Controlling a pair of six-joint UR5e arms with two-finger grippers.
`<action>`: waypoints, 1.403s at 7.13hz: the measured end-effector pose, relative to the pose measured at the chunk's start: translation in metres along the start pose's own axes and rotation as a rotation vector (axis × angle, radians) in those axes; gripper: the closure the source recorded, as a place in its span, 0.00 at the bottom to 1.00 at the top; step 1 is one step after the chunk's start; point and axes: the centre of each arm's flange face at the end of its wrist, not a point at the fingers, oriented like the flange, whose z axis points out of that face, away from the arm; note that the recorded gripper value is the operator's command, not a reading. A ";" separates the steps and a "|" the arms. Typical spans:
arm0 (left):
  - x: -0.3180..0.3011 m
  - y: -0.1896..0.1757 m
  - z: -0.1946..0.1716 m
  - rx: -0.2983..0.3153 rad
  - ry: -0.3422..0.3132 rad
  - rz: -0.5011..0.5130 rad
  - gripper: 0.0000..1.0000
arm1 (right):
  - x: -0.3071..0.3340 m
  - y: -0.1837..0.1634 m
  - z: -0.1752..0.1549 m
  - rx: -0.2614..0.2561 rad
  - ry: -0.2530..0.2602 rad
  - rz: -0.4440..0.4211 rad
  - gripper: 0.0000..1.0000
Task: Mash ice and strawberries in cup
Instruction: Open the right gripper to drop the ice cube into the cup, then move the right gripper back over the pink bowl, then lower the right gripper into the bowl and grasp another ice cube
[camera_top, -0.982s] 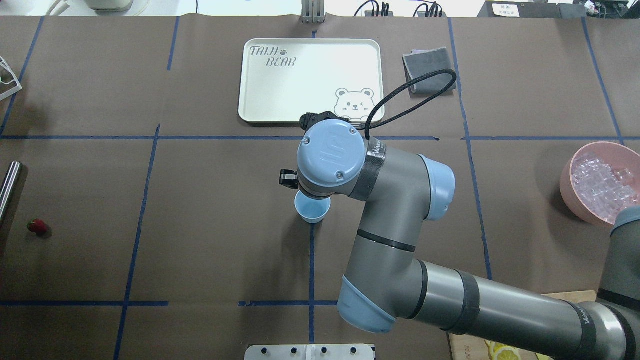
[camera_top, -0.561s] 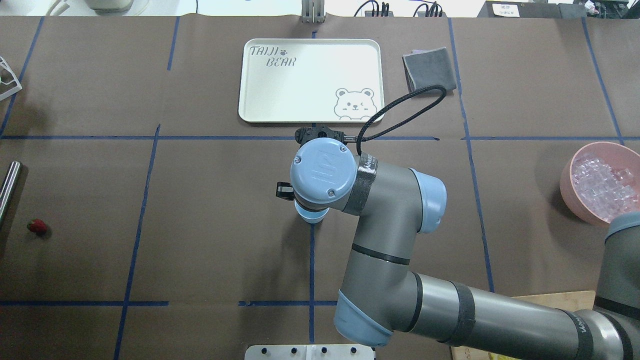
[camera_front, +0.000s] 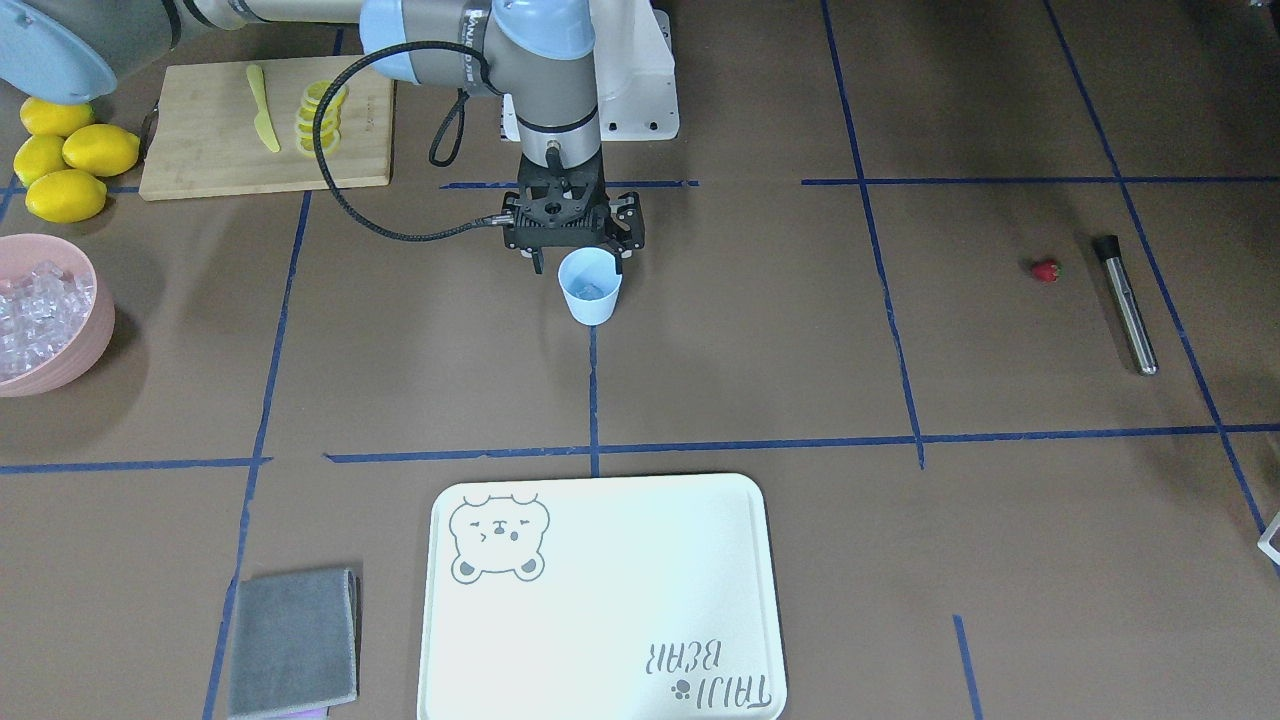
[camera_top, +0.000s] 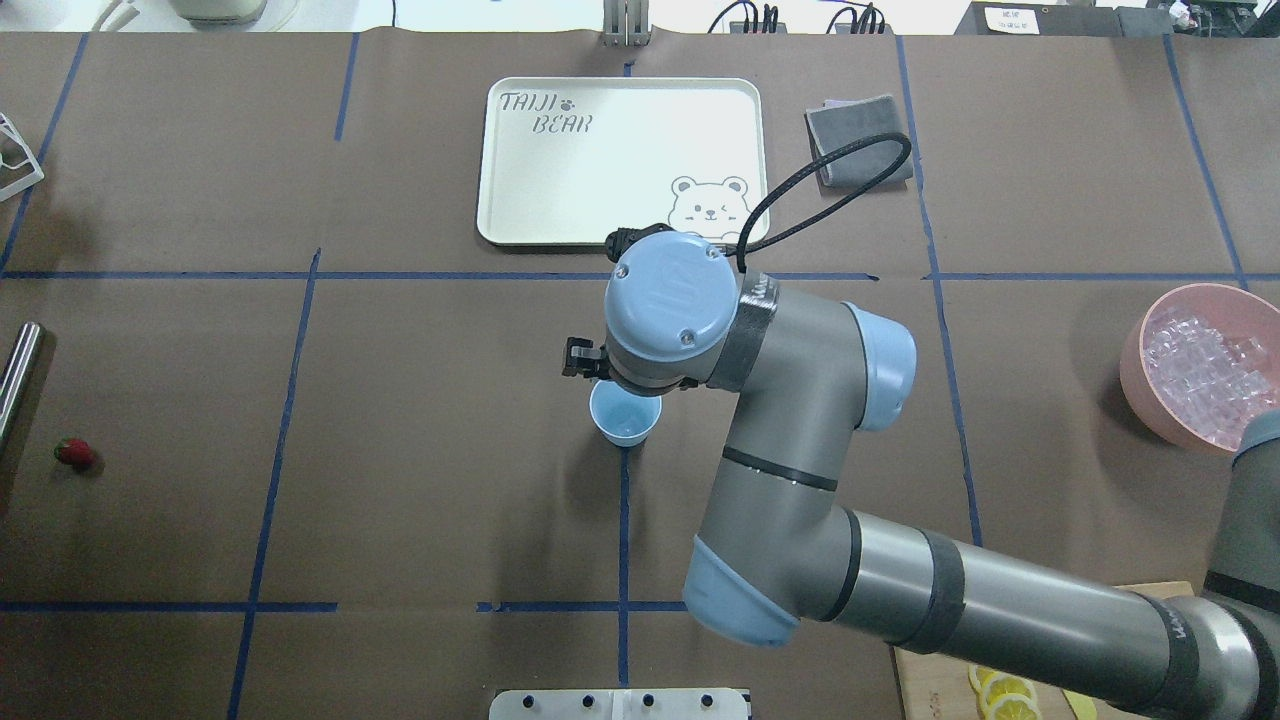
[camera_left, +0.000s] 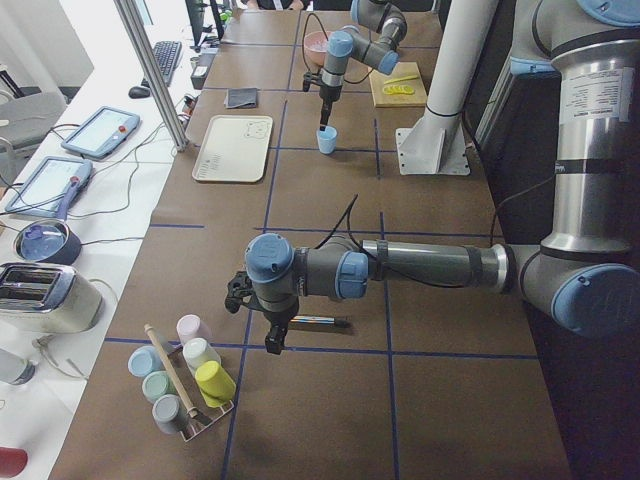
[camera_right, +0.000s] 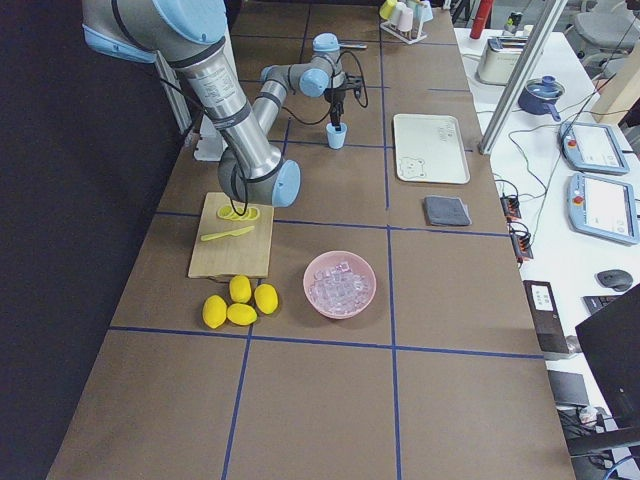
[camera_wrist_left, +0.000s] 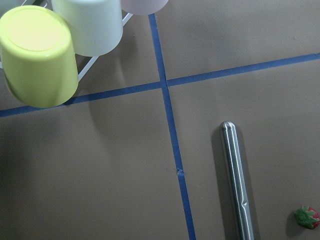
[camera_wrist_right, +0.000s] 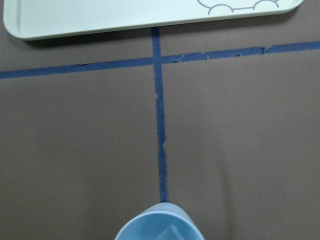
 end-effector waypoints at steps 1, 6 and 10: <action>-0.001 0.000 0.001 -0.001 0.000 -0.001 0.00 | 0.028 -0.029 -0.002 -0.017 0.014 -0.023 0.00; -0.002 0.001 0.002 -0.005 0.001 -0.005 0.00 | 0.334 -0.119 -0.055 -0.087 0.060 -0.351 0.00; -0.001 0.000 0.001 -0.003 0.000 -0.003 0.00 | 0.524 -0.078 -0.063 -0.083 -0.005 -0.492 0.00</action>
